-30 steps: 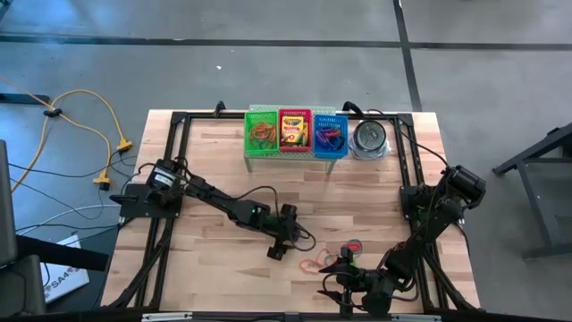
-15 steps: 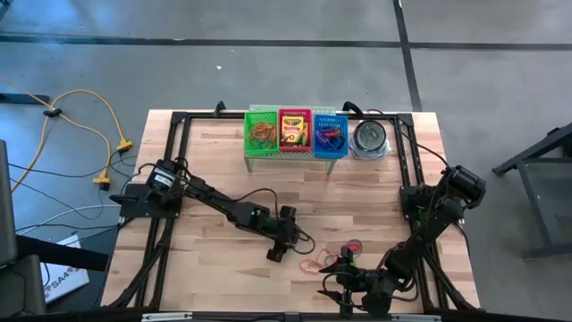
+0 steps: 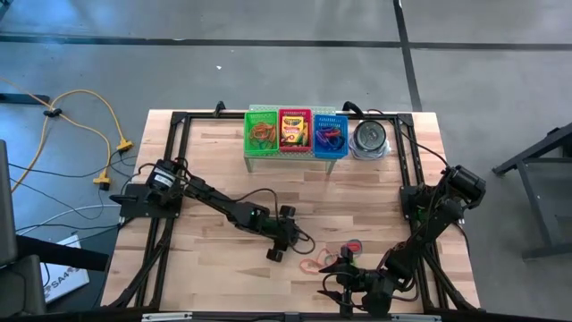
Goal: Pick & Place Office Desk Supplies
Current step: Put the violet spring keychain into the blue bin on the shelf
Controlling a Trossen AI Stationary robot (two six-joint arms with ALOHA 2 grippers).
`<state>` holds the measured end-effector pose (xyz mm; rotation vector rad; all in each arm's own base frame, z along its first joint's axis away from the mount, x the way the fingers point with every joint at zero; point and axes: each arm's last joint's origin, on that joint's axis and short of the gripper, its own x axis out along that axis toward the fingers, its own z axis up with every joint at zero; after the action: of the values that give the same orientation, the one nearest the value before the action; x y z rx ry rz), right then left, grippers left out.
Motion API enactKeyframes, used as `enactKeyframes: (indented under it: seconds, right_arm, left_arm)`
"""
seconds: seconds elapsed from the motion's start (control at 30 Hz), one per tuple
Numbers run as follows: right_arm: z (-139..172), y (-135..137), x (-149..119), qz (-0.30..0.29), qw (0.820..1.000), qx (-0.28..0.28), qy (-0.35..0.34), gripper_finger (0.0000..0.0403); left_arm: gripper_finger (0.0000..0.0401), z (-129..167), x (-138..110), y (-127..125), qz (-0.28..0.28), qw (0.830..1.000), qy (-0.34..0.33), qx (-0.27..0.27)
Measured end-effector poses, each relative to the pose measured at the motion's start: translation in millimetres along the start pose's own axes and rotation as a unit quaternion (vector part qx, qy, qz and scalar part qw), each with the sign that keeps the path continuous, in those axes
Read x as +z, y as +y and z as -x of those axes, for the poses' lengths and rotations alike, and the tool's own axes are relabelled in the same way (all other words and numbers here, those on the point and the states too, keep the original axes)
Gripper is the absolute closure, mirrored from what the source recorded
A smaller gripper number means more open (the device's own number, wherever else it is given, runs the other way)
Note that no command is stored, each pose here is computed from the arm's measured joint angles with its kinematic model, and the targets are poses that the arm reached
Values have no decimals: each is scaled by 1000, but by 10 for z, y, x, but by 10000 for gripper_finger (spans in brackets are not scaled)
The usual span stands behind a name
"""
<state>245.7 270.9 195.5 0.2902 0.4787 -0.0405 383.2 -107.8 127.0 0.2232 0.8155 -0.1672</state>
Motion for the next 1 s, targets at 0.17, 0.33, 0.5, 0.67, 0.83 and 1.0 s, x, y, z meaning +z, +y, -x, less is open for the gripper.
enactKeyframes:
  seconds: [0.17,0.33,0.5,0.67,0.83,1.0]
  right_arm:
    - [1,1,-1,0,1000,0,0,151]
    - [0,0,0,0,1000,0,0,151]
    - [0,0,0,0,1000,0,0,151]
    - [0,-1,-1,0,1000,0,0,151]
    - [0,0,0,0,1000,0,0,151]
    - [1,1,-1,0,1000,0,0,151]
  left_arm:
    - [231,0,0,1,0,1000,0,2]
    - [232,-2,5,1,0,1000,-3,2]
    - [232,-4,27,3,-1,1000,-16,4]
    - [232,-4,31,-11,-9,1000,-19,4]
    - [232,52,64,-87,-33,999,-23,26]
    - [232,185,89,-213,-54,996,-14,75]
